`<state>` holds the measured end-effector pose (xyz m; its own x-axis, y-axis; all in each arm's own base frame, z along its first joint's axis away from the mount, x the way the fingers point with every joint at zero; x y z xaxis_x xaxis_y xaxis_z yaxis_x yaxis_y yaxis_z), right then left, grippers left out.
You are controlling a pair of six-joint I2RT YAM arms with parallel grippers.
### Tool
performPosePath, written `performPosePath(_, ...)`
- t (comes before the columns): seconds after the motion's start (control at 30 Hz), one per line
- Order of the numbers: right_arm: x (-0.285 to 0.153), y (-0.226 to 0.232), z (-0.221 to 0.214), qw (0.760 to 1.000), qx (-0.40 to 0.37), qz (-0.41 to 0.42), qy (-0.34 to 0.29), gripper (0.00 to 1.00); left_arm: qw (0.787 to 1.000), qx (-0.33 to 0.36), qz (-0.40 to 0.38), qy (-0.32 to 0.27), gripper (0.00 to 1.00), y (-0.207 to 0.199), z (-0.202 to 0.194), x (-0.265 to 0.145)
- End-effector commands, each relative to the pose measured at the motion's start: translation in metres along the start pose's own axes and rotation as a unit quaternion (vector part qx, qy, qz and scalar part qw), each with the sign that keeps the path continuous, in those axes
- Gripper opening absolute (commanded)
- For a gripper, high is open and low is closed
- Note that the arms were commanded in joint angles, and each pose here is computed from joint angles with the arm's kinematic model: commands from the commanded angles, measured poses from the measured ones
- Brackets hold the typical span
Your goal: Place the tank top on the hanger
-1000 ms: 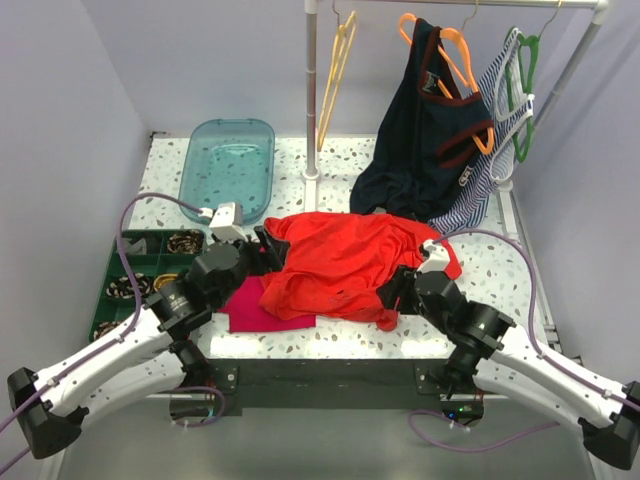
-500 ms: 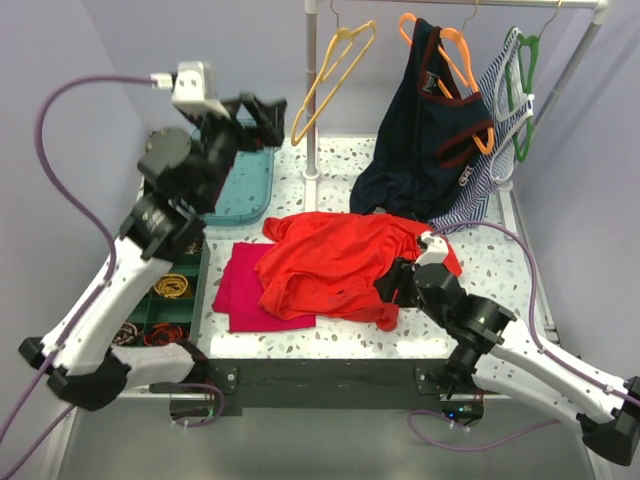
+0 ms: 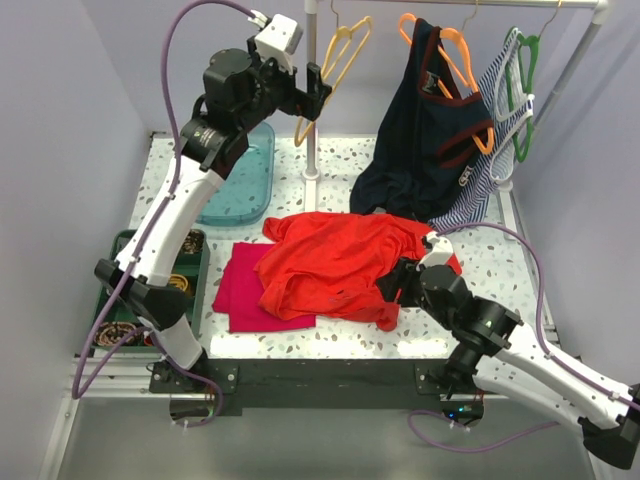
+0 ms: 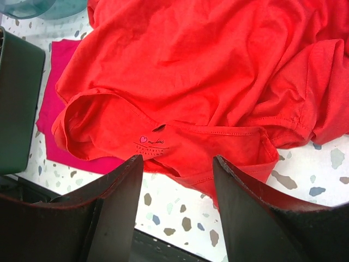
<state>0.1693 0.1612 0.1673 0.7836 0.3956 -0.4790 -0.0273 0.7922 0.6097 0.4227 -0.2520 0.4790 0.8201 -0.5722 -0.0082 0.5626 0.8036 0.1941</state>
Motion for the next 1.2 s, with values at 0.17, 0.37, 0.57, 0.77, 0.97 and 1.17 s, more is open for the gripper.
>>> performPosePath(0.17, -0.002, 0.014, 0.011, 1.0, 0.003, 0.019, -0.016, 0.58, 1.0, 0.009, -0.003, 0.013, 0.86, 0.003, -0.016, 0.02)
performPosePath(0.37, -0.001, 0.011, 0.008, 1.0, 0.004, 0.015, -0.013, 0.58, 0.999, 0.004, 0.027, 0.029, 0.71, 0.011, -0.031, 0.03)
performPosePath(0.57, 0.001, 0.009, 0.007, 1.0, 0.006, 0.014, -0.014, 0.58, 0.997, 0.006, 0.057, 0.048, 0.56, 0.014, -0.043, 0.034)
performPosePath(0.77, 0.003, 0.01, 0.005, 1.0, 0.008, 0.016, -0.01, 0.58, 0.994, 0.029, 0.085, 0.066, 0.47, 0.008, -0.05, 0.037)
performPosePath(0.97, 0.003, 0.01, 0.004, 1.0, 0.007, 0.015, -0.009, 0.58, 0.991, 0.052, 0.103, 0.075, 0.44, 0.001, -0.054, 0.04)
performPosePath(1.17, 0.0, 0.008, 0.006, 1.0, 0.005, 0.013, -0.01, 0.58, 0.99, 0.054, 0.109, 0.068, 0.27, 0.003, -0.05, 0.041)
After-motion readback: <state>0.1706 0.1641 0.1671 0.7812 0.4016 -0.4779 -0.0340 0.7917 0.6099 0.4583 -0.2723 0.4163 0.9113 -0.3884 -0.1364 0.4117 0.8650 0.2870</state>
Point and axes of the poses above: each gripper's point midway between its finger pads, its own x axis out along the fingers, its own y axis along the line the jaws close on, z = x × y, the point moved 2 cm from there along -x, back along the fingers, and after that the axes turned 12 degrees about x, right-handed, at the moved point
